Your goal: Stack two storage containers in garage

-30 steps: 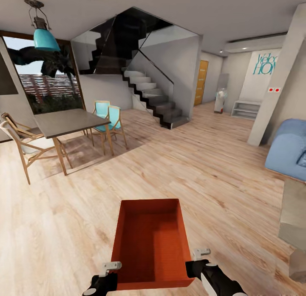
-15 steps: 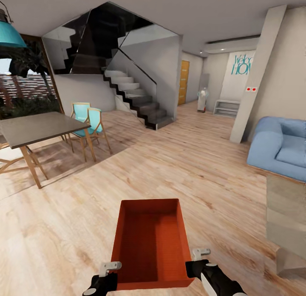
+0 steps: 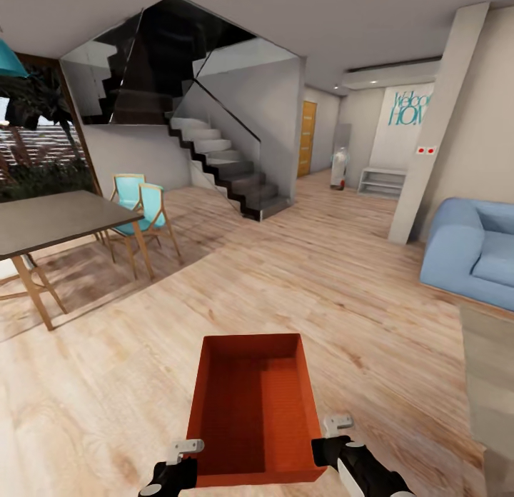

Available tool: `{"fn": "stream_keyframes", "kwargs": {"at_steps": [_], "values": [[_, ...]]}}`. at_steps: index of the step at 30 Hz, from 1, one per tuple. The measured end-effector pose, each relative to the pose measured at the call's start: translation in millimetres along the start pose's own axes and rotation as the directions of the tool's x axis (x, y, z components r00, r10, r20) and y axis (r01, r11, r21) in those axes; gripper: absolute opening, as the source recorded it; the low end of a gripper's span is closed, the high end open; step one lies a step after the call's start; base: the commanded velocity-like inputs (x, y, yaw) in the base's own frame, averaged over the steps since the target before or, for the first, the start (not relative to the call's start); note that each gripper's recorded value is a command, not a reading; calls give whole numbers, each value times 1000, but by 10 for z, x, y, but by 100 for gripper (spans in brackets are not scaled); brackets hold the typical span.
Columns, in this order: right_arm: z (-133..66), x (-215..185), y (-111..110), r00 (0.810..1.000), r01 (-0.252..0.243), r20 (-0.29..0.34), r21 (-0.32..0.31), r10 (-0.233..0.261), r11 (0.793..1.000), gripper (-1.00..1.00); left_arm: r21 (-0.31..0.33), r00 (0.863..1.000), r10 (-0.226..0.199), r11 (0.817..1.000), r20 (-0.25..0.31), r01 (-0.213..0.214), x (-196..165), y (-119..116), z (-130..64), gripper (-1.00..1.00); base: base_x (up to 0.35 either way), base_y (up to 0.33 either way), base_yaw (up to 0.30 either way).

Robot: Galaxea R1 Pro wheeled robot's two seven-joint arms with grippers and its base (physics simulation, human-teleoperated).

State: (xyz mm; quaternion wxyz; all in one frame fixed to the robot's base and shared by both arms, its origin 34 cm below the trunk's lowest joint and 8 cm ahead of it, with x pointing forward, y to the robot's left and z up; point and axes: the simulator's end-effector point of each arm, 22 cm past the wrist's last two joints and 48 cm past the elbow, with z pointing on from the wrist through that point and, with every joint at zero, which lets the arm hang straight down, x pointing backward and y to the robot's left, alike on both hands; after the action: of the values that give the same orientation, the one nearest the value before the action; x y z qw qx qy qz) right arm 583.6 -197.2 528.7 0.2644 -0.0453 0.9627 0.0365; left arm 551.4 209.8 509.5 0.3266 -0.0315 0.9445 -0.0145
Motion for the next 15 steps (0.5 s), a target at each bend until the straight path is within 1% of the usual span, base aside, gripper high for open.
{"fn": "stream_keyframes", "kwargs": {"at_steps": [2,7,15], "values": [[0,0,1,1000,0,0,0,0,1000,-100,0,1000,0,1000,0,0,0,1,0,-100,341,0,-54],[0,1,-1,1000,0,0,0,0,1000,-100,0,1000,0,1000,0,0,0,-1,0,-100,341,0,-138],[0,1,0,1000,0,0,0,0,1000,-100,0,1000,0,1000,0,0,1,0,0,-100,341,0,-25]]}}
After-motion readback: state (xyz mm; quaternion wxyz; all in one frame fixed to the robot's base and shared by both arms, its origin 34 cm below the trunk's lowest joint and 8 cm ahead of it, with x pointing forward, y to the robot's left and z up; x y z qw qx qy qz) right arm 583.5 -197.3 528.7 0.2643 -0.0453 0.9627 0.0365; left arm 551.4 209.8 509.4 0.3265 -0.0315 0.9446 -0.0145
